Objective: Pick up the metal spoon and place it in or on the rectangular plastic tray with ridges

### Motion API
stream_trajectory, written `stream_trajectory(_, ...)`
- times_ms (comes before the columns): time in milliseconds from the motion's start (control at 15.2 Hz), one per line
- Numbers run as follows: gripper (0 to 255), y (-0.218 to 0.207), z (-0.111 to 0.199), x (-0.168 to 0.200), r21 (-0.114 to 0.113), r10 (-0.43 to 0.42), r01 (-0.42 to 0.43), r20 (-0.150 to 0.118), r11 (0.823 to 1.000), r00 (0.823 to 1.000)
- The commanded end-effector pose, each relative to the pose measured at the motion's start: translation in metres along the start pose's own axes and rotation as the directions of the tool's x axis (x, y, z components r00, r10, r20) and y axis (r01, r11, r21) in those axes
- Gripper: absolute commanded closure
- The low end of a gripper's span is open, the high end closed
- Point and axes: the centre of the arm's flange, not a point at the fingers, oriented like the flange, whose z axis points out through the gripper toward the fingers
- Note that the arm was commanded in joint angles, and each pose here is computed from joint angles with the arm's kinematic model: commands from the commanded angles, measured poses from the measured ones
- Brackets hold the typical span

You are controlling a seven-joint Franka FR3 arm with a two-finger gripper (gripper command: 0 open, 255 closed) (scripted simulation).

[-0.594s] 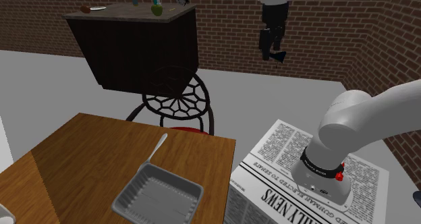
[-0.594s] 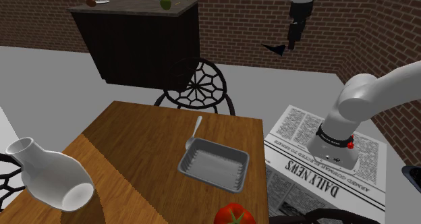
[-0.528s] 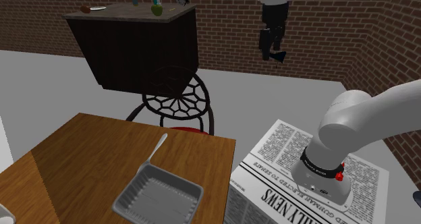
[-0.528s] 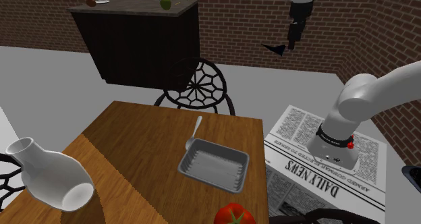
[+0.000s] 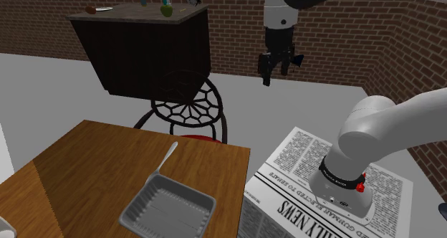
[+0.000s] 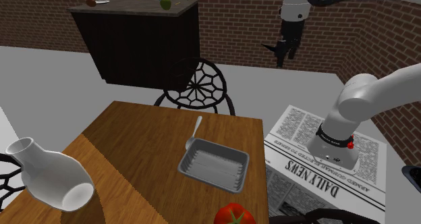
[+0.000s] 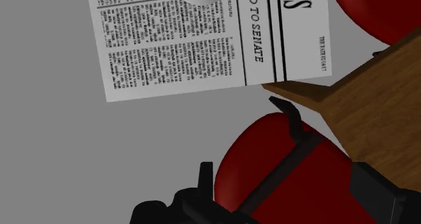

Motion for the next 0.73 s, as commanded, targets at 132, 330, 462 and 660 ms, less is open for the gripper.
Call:
stream_trajectory(132,0,-0.041,0.024,-0.001,0.034,0.112,-0.111,0.001,0.993,0.994)
stream_trajectory(330,0,-0.073,0.041,0.001,0.058,0.191,-0.191,0.004,0.980,0.982)
stream_trajectory(462,0,-0.094,0.052,0.004,0.074,0.243,-0.242,0.007,0.967,0.970)
stream_trajectory(660,0,-0.126,0.068,0.011,0.097,0.319,-0.319,0.014,0.943,0.948)
